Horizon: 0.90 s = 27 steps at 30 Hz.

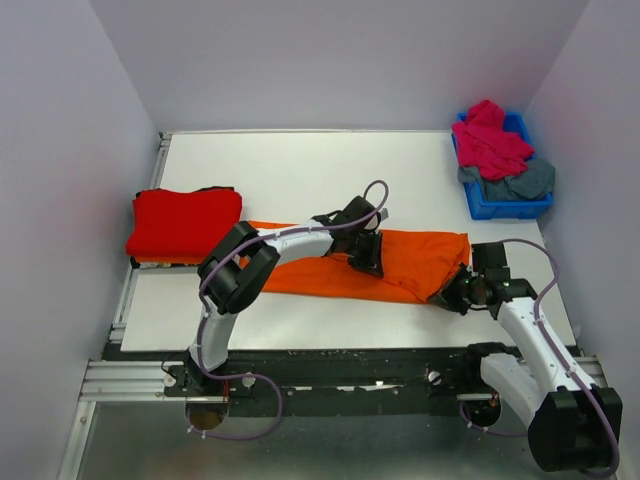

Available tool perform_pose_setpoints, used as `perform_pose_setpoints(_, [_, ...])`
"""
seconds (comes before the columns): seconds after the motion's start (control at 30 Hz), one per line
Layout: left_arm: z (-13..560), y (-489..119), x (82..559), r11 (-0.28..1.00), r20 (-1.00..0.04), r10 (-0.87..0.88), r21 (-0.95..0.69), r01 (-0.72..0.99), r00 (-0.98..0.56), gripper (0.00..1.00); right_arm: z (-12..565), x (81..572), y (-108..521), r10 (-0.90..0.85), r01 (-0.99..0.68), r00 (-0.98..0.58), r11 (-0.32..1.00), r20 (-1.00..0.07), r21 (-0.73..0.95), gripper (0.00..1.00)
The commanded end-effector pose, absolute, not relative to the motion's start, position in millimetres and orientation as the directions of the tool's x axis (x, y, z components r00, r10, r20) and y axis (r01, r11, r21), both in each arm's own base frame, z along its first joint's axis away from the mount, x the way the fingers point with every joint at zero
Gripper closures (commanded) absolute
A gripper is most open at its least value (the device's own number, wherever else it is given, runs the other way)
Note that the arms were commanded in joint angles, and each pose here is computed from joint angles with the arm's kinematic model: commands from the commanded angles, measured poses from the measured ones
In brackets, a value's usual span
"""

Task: Fold and stack the t-shirts
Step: Fold the other side of the tshirt into a rectangle

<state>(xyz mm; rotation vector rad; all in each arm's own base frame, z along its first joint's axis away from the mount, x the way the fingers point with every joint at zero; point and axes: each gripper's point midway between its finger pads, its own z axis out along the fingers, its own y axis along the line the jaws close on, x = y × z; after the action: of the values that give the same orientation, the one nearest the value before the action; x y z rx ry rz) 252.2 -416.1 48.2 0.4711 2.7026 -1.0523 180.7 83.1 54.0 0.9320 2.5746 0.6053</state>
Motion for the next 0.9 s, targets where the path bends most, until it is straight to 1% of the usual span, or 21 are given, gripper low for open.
perform_pose_setpoints(0.0, [51.9,-423.2,252.5,0.68,-0.295,0.226,-0.635,0.368,-0.928,0.8,62.6,183.4,88.0,0.663,0.509,-0.732,0.686,-0.158,0.521,0.99])
perform_pose_setpoints(0.03, [51.3,-422.7,252.7,0.683,-0.294,0.227,-0.631,0.367,-0.928,0.8,62.6,183.4,88.0,0.663,0.509,-0.732,0.686,-0.158,0.521,0.99])
perform_pose_setpoints(0.07, [51.1,-421.3,253.4,0.69,-0.295,0.227,-0.624,0.367,-0.928,0.77,63.7,184.1,88.2,0.662,0.506,-0.732,0.686,-0.16,0.523,0.99])
perform_pose_setpoints(0.17, [49.7,-413.3,257.9,0.724,-0.314,0.222,-0.581,0.371,-0.923,0.63,63.8,183.6,87.5,0.659,0.504,-0.734,0.69,-0.164,0.52,0.99])
perform_pose_setpoints(0.2, [49.5,-411.6,259.1,0.731,-0.318,0.22,-0.572,0.372,-0.922,0.6,64.1,183.6,87.8,0.659,0.503,-0.734,0.69,-0.164,0.521,0.99])
perform_pose_setpoints(0.47, [39.5,-416.7,257.5,0.732,-0.294,0.228,-0.577,0.362,-0.928,0.6,62.6,183.6,88.0,0.659,0.502,-0.735,0.689,-0.163,0.522,0.99])
perform_pose_setpoints(0.53, [39.0,-418.2,258.4,0.731,-0.293,0.227,-0.579,0.362,-0.929,0.64,61.9,183.2,88.0,0.659,0.502,-0.735,0.689,-0.163,0.522,0.99])
perform_pose_setpoints(0.6, [38.0,-419.3,258.3,0.729,-0.291,0.226,-0.583,0.36,-0.93,0.74,61.4,182.4,88.5,0.659,0.503,-0.735,0.688,-0.159,0.523,0.99])
perform_pose_setpoints(0.73, [35.8,-421.2,257.9,0.724,-0.283,0.231,-0.589,0.359,-0.931,0.85,60.7,181.7,88.8,0.66,0.505,-0.735,0.686,-0.156,0.524,0.99])
perform_pose_setpoints(0.83, [37.7,-419.9,258.6,0.727,-0.291,0.235,-0.581,0.367,-0.927,1.0,62.6,182.6,87.8,0.661,0.505,-0.733,0.688,-0.162,0.522,0.99])
perform_pose_setpoints(0.87, [38.3,-417.9,258.6,0.73,-0.29,0.236,-0.577,0.366,-0.927,1.0,63.3,182.5,87.8,0.66,0.503,-0.733,0.688,-0.164,0.522,0.99])
